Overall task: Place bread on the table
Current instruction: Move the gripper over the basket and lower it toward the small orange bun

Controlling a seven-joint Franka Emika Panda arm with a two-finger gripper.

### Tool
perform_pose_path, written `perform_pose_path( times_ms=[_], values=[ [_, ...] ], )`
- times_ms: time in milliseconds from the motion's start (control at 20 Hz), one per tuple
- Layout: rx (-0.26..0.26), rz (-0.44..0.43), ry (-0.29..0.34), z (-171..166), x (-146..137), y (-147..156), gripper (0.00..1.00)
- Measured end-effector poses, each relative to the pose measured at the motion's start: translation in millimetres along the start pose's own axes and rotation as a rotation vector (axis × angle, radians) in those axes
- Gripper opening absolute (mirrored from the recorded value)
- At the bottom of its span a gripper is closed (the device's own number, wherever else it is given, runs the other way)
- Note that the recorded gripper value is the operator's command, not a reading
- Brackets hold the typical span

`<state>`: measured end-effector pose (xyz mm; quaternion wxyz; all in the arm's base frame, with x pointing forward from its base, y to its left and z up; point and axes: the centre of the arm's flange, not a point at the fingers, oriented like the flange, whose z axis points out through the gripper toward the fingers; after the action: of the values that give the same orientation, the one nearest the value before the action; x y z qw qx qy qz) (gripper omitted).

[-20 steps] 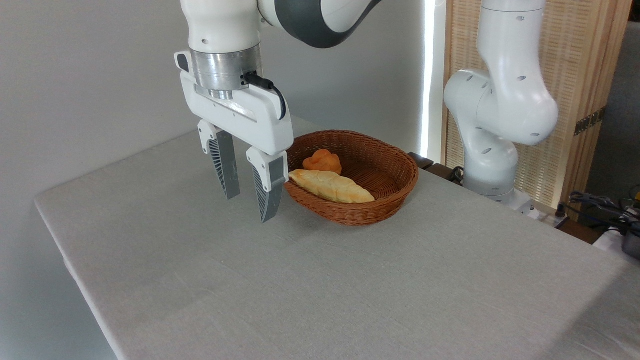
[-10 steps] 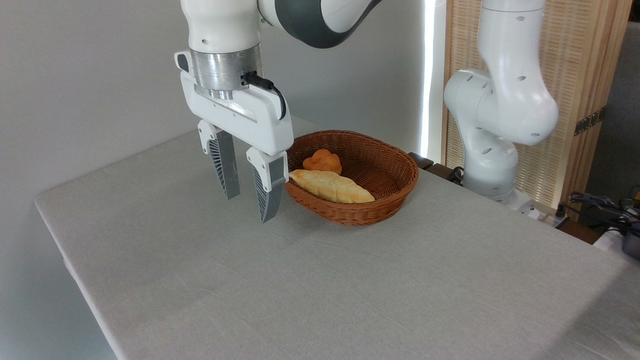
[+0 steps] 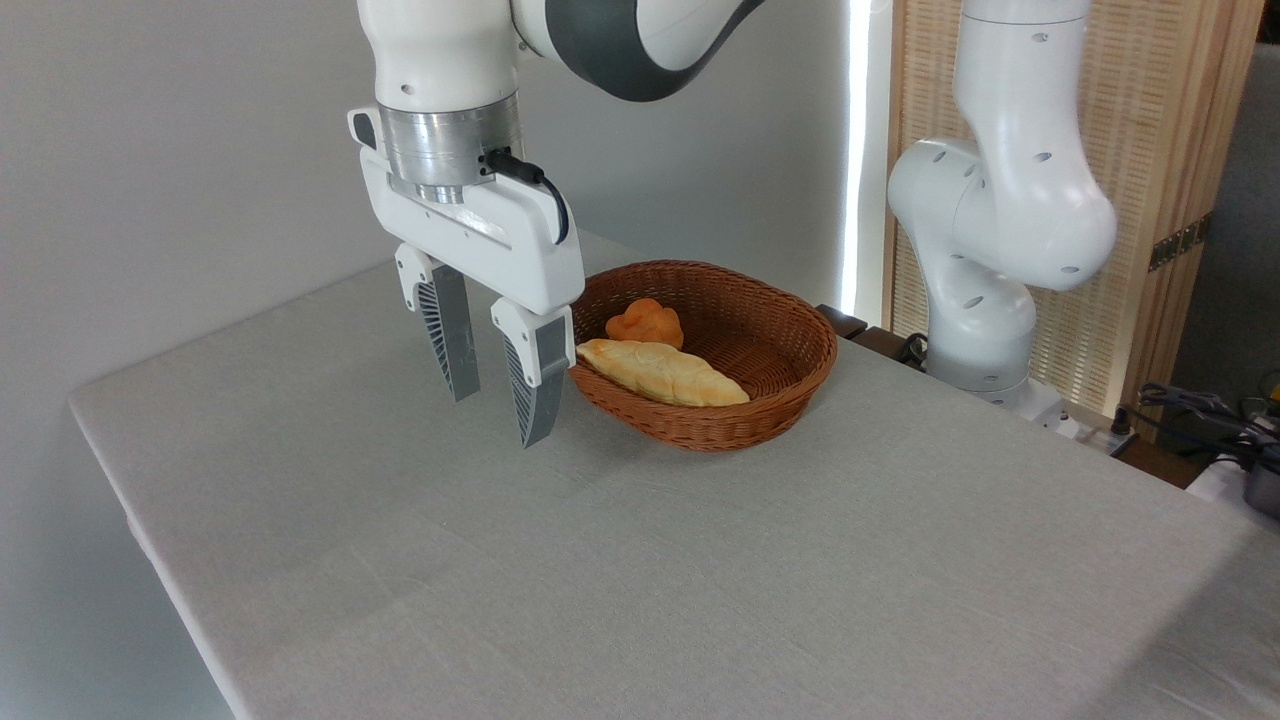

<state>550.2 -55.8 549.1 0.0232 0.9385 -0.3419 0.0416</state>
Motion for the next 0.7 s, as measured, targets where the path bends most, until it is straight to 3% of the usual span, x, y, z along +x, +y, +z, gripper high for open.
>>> perform_pose_path(
  times_ms=[300, 550, 700],
  values=[
    [0.006, 0.015, 0.011, -6, 5, 7, 1.00],
    [0.008, 0.077, 0.029, -21, 15, 42, 1.00],
    [-0.011, 0.048, 0.008, -24, 5, 57, 1.00]
  ],
)
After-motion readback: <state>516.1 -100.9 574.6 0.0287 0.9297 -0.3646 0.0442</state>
